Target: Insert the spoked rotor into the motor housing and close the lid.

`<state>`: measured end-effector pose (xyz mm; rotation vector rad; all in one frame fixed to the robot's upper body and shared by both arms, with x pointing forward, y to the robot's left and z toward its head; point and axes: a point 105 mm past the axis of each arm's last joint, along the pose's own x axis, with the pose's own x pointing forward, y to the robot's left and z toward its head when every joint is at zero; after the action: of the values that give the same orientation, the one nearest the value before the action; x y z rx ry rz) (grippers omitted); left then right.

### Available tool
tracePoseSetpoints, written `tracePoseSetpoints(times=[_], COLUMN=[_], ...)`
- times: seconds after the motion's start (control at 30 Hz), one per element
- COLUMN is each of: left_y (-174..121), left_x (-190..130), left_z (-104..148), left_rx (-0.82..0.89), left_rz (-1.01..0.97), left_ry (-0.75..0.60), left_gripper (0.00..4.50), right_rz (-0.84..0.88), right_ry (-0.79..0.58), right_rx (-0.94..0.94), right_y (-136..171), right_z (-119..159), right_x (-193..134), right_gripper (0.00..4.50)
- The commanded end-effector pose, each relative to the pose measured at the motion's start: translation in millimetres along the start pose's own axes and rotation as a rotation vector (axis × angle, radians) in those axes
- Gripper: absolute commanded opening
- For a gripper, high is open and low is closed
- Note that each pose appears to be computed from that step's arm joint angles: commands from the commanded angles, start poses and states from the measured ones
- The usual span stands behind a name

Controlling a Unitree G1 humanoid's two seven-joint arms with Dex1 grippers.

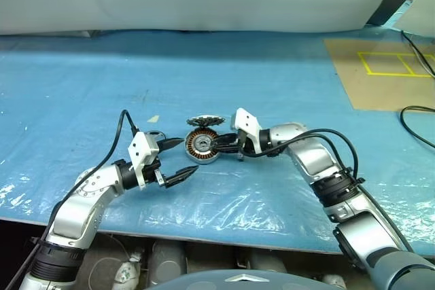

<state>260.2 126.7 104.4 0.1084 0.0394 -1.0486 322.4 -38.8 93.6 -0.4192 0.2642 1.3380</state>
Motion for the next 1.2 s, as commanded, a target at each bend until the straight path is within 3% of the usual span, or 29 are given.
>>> tracePoseSetpoints(times=[0.03,0.47,1.2], left_y=[-2,-2,-5], left_x=[-2,-1,4], left_z=[10,10,13], left_rx=[0.039,0.038,0.035], left_rz=[0.009,0.016,0.011], left_ry=[-0.030,-0.032,-0.032], left_gripper=[4.50,4.50,4.50], right_rz=[-0.001,0.000,0.014], right_ry=[-0.029,-0.017,0.015], right_rx=[-0.069,-0.111,-0.179], right_y=[-5,-9,-11], right_z=[14,14,15], right_x=[5,24,20], right_gripper=[0.58,0.58,0.58])
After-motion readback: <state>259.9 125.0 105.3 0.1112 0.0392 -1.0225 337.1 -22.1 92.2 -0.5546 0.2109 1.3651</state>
